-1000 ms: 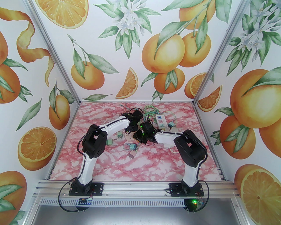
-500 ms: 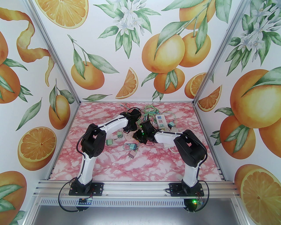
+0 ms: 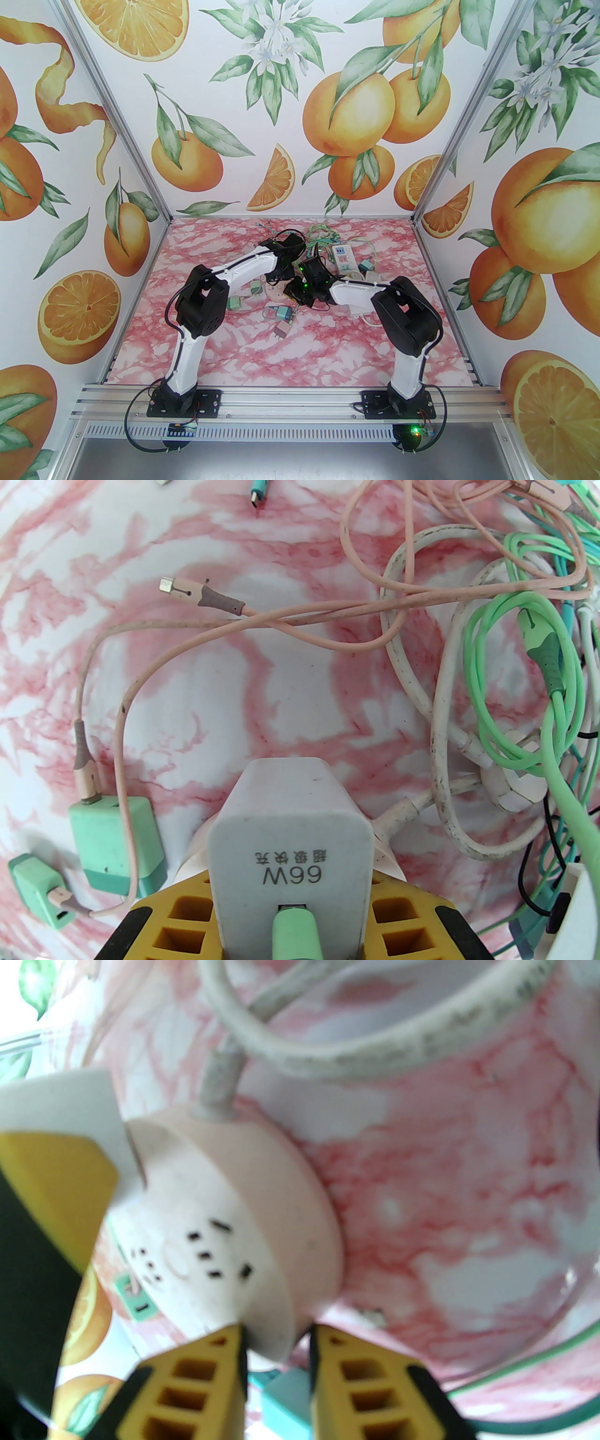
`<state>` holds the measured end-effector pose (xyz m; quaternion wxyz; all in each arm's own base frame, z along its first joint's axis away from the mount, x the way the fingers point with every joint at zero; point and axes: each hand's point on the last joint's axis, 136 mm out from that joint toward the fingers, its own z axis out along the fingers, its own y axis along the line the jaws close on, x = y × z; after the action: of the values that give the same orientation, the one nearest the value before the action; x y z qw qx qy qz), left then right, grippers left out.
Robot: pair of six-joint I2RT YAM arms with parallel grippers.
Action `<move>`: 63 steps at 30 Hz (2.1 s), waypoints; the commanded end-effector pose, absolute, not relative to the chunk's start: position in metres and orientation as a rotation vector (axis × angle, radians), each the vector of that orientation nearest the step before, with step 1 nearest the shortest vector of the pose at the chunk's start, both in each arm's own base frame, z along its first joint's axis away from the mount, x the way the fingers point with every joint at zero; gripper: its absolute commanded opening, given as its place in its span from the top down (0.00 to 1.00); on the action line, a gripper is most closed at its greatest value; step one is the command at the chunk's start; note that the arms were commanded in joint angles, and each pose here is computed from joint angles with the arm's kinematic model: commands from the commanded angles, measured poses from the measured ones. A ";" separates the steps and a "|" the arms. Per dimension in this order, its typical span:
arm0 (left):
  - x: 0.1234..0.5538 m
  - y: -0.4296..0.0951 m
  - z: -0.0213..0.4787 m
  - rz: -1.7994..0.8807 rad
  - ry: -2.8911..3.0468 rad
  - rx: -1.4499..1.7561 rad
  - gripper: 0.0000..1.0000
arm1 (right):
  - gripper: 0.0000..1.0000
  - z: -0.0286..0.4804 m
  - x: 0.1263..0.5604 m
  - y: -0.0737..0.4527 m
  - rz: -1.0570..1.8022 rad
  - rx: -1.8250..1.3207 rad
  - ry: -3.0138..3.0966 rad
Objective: Pull the plug off the socket
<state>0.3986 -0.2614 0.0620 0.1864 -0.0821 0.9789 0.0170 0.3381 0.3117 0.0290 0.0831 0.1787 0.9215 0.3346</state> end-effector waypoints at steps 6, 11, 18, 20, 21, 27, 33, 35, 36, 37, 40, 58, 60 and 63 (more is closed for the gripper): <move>0.390 -0.287 0.085 -0.129 2.781 -0.206 0.85 | 0.75 -0.059 0.292 0.252 0.508 0.650 2.989; 0.400 -0.274 0.095 -0.244 2.773 -0.324 0.85 | 0.76 -0.061 0.290 0.250 0.508 0.654 2.991; 0.399 -0.275 0.092 -0.241 2.781 -0.314 0.85 | 0.76 -0.061 0.290 0.249 0.500 0.660 2.988; 0.397 -0.276 0.091 -0.192 2.784 -0.279 0.85 | 0.76 -0.061 0.290 0.249 0.496 0.659 2.988; 0.396 -0.278 0.090 -0.170 2.788 -0.255 0.84 | 0.76 -0.061 0.290 0.249 0.494 0.656 2.989; 0.390 -0.291 0.093 -0.027 2.773 -0.105 0.84 | 0.76 -0.064 0.288 0.250 0.485 0.649 3.003; 0.388 -0.295 0.090 -0.018 2.778 -0.086 0.84 | 0.76 -0.063 0.289 0.250 0.478 0.645 3.005; 0.391 -0.293 0.092 -0.043 2.782 -0.107 0.85 | 0.76 -0.063 0.289 0.249 0.474 0.646 3.005; 0.392 -0.291 0.092 -0.062 2.788 -0.123 0.85 | 0.76 -0.063 0.289 0.249 0.474 0.645 3.004; 0.394 -0.288 0.092 -0.077 2.792 -0.140 0.85 | 0.76 -0.064 0.288 0.249 0.471 0.645 3.006; 0.400 -0.279 0.093 -0.142 2.801 -0.212 0.85 | 0.77 -0.064 0.288 0.248 0.471 0.649 3.006; 0.394 -0.289 0.090 -0.089 2.802 -0.127 0.85 | 0.76 -0.064 0.289 0.251 0.471 0.639 3.013; 0.388 -0.296 0.084 -0.086 2.817 -0.103 0.85 | 0.77 -0.064 0.290 0.251 0.472 0.637 3.014; 0.383 -0.299 0.080 -0.076 2.825 -0.089 0.85 | 0.77 -0.062 0.291 0.252 0.471 0.634 3.012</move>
<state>0.4019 -0.2628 0.0678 0.1697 -0.0663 0.9832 0.0119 0.3406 0.3136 0.0285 0.0830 0.1719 0.9252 0.3280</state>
